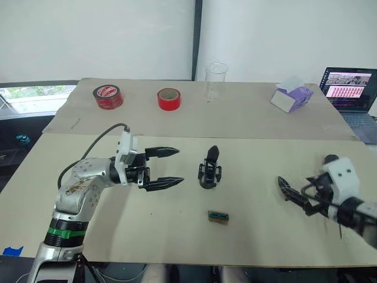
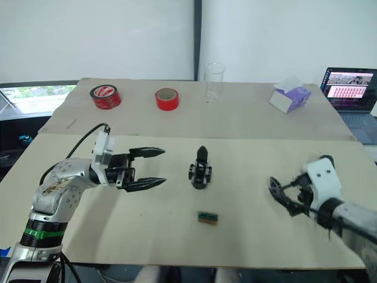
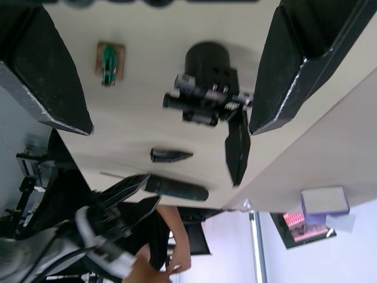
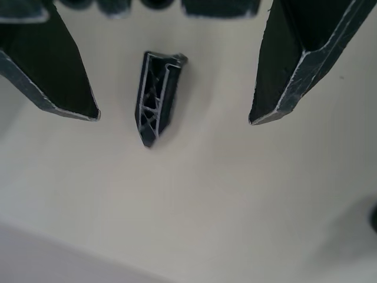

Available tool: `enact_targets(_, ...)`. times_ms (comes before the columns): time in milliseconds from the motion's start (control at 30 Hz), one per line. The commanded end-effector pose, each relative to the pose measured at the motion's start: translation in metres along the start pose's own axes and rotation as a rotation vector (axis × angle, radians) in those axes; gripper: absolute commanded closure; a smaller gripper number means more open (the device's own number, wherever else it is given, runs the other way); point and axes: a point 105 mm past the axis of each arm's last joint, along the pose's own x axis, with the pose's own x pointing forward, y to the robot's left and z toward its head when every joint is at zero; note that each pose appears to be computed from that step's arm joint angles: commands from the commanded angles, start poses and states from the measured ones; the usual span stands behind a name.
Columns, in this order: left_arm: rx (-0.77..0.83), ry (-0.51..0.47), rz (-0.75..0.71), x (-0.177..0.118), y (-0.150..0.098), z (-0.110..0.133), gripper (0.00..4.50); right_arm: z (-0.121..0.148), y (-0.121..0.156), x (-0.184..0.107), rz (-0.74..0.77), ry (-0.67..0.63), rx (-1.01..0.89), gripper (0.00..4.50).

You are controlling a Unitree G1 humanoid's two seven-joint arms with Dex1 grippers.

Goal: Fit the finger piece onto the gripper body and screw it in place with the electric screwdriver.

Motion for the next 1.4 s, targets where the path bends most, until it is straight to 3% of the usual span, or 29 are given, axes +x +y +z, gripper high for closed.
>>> enact_targets(33, 0.053, -0.027, -0.021, 0.007, -0.007, 0.013, 0.06, -0.014, -0.007, 0.01, 0.002, 0.164, 0.031, 0.0)
enact_targets(433, 0.068, -0.013, -0.003, 0.006, -0.013, 0.014, 0.06, -0.031, -0.014, 0.051, 0.069, 0.349, 0.054, 0.0)
enact_targets(533, 0.074, -0.005, -0.006, 0.004, -0.012, 0.015, 0.0, -0.042, -0.008, 0.047, 0.133, 0.441, 0.063, 0.82)
enact_targets(733, 0.068, -0.007, -0.005, 0.004, -0.011, 0.015, 0.0, -0.037, -0.005, 0.045, 0.164, 0.444, 0.037, 2.92)
enact_targets(800, 0.058, -0.031, 0.009, 0.006, -0.011, 0.017, 0.0, -0.026, -0.008, 0.047, 0.144, 0.367, 0.022, 3.41)
enact_targets(933, -0.055, -0.238, 0.163, 0.008, 0.006, 0.046, 0.0, 0.028, -0.018, 0.038, 0.031, 0.012, -0.09, 3.4)
enact_targets(1033, -0.174, -0.366, 0.316, 0.01, 0.025, 0.062, 0.0, 0.091, 0.005, 0.011, -0.04, -0.382, -0.236, 3.4)
enact_targets(1100, -0.232, -0.403, 0.392, 0.014, 0.034, 0.065, 0.0, 0.117, 0.029, -0.002, -0.044, -0.556, -0.315, 3.4)
enact_targets(1267, -0.301, -0.482, 0.375, 0.045, 0.035, 0.078, 0.0, 0.147, 0.096, -0.01, 0.028, -0.795, -0.511, 3.4)
enact_targets(1400, -0.333, -0.497, 0.347, 0.066, 0.035, 0.079, 0.0, 0.159, 0.119, -0.007, 0.046, -0.876, -0.558, 3.4)
